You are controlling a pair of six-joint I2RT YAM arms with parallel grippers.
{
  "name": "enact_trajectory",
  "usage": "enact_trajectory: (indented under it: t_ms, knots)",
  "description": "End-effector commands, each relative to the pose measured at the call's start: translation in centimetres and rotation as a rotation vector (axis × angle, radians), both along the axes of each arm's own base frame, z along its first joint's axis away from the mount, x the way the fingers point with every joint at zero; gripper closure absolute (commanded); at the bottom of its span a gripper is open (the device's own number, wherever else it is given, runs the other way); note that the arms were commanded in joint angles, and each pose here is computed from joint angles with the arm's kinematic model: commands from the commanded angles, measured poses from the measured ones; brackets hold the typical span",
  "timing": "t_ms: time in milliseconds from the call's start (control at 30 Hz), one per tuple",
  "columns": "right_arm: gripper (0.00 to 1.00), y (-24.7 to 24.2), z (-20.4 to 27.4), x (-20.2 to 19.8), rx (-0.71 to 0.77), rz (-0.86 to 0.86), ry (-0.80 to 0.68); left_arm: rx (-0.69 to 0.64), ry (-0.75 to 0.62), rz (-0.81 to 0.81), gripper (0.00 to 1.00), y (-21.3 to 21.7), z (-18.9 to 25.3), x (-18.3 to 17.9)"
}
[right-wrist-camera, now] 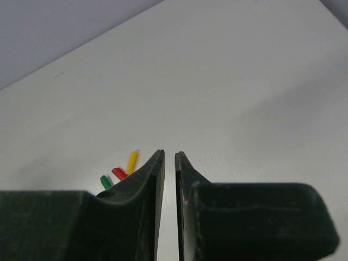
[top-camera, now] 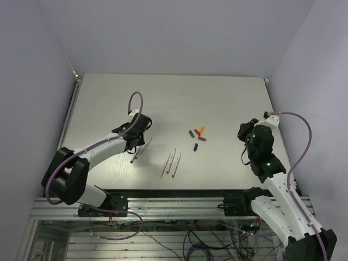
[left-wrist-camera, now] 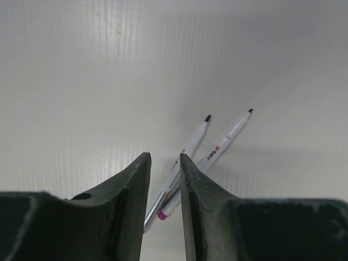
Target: Insert the pens into the pen caps
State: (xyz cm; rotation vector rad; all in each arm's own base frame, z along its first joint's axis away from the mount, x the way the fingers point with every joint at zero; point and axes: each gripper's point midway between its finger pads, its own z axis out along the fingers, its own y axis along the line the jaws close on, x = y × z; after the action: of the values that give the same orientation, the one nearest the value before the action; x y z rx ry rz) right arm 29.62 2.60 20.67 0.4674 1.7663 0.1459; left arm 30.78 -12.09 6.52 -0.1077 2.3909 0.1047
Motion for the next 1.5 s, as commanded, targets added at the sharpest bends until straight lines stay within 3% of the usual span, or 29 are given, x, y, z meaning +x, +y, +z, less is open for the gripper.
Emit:
enact_trajectory:
  t_ms: [0, 567, 967, 1467]
  knots:
    - [0.88, -0.4, 0.9, -0.5, 0.001, -0.01, -0.012, -0.034, 0.067, -0.065, 0.6, -0.9, -0.4, -0.7]
    - [0.93, 0.0, 0.7, -1.6, 0.034, 0.021, -0.034, -0.029, 0.204, -0.175, 0.6, -1.5, -2.8, -1.4]
    - [0.93, 0.3, 0.2, -1.8, 0.052, 0.028, -0.034, 0.045, 0.301, -0.096, 0.63, 0.2, -3.5, -2.8]
    - [0.93, 0.5, 0.0, -2.2, 0.062, 0.049, -0.043, 0.022, 0.349, -0.118, 0.63, 0.0, -4.4, -4.1]
